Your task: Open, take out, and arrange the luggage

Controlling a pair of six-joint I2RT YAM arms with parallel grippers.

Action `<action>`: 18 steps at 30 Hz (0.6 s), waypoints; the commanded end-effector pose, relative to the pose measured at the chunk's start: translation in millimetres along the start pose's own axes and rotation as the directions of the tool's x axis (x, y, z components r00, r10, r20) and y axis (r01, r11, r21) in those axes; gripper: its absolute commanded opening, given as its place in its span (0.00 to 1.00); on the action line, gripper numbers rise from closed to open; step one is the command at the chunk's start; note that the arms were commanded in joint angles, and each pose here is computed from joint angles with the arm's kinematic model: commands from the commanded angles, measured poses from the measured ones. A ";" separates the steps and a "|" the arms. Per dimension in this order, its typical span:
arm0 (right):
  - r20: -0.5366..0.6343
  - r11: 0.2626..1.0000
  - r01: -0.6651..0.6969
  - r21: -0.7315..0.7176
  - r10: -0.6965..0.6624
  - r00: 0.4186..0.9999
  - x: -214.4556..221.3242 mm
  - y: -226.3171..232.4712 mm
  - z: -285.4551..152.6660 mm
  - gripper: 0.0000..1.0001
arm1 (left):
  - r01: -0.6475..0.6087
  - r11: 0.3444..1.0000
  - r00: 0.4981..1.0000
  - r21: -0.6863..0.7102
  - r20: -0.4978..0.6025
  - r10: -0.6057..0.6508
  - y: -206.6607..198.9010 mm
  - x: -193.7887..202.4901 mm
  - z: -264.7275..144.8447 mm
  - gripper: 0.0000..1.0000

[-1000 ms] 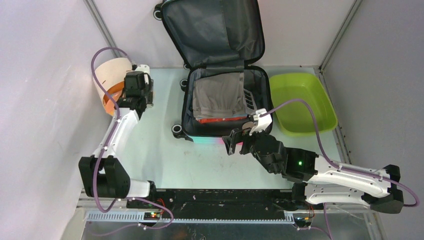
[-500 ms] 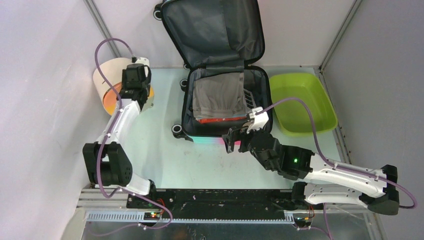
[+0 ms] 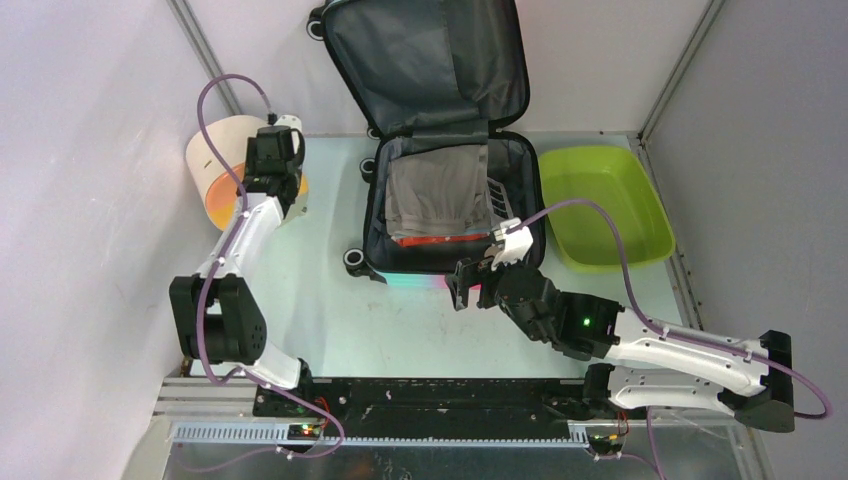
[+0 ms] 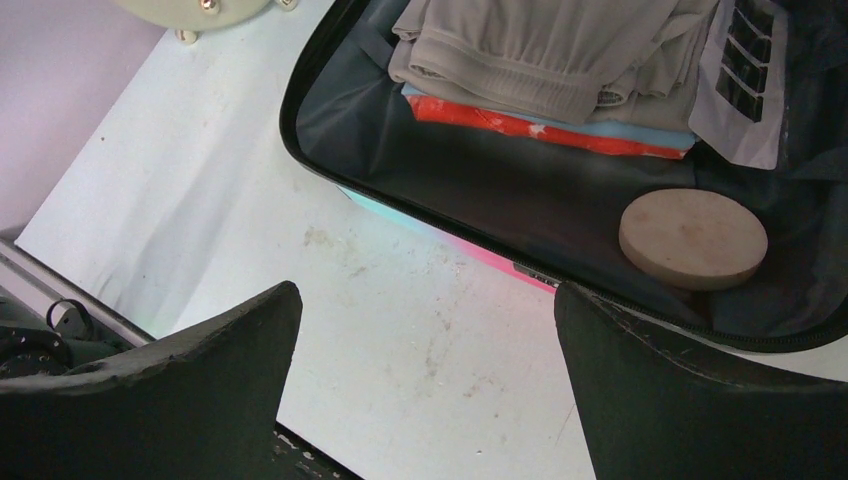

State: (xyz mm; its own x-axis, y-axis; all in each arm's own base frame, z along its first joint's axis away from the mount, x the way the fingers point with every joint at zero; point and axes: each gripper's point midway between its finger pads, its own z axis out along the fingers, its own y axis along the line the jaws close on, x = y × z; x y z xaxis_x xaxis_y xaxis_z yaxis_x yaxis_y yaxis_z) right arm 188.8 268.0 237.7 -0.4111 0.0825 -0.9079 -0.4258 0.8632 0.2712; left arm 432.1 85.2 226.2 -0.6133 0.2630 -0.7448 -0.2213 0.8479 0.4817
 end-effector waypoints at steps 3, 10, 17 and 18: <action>0.036 0.999 -0.033 -0.021 0.034 0.999 -11.4 4.0 -3.2 1.00 | 0.025 1.000 0.997 -0.016 0.074 -0.024 13.1 -22.5 -11.4 0.70; 0.048 0.999 -0.039 -0.021 0.040 0.998 -16.0 0.7 -11.7 1.00 | -0.005 1.000 0.998 -0.003 0.067 0.005 3.9 -4.7 -29.1 0.73; 0.072 0.998 -0.055 -0.023 0.057 0.996 -23.0 -2.5 -23.5 1.00 | -0.097 0.995 0.995 -0.019 0.009 0.097 -14.5 29.2 -20.8 0.68; 0.071 0.998 -0.053 -0.020 0.054 0.996 -22.4 -3.8 -24.1 1.00 | -0.098 0.995 0.995 -0.019 0.005 0.098 -17.2 30.9 -20.1 0.66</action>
State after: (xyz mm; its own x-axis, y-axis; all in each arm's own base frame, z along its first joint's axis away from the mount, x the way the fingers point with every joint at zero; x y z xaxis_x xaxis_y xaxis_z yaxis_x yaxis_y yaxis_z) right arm 178.8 260.4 257.8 -0.3931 0.1325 -0.9099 -0.4466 0.8375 0.3149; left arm 400.2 69.3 199.0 -0.6437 0.3228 -0.6938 -0.1503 0.8357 0.5283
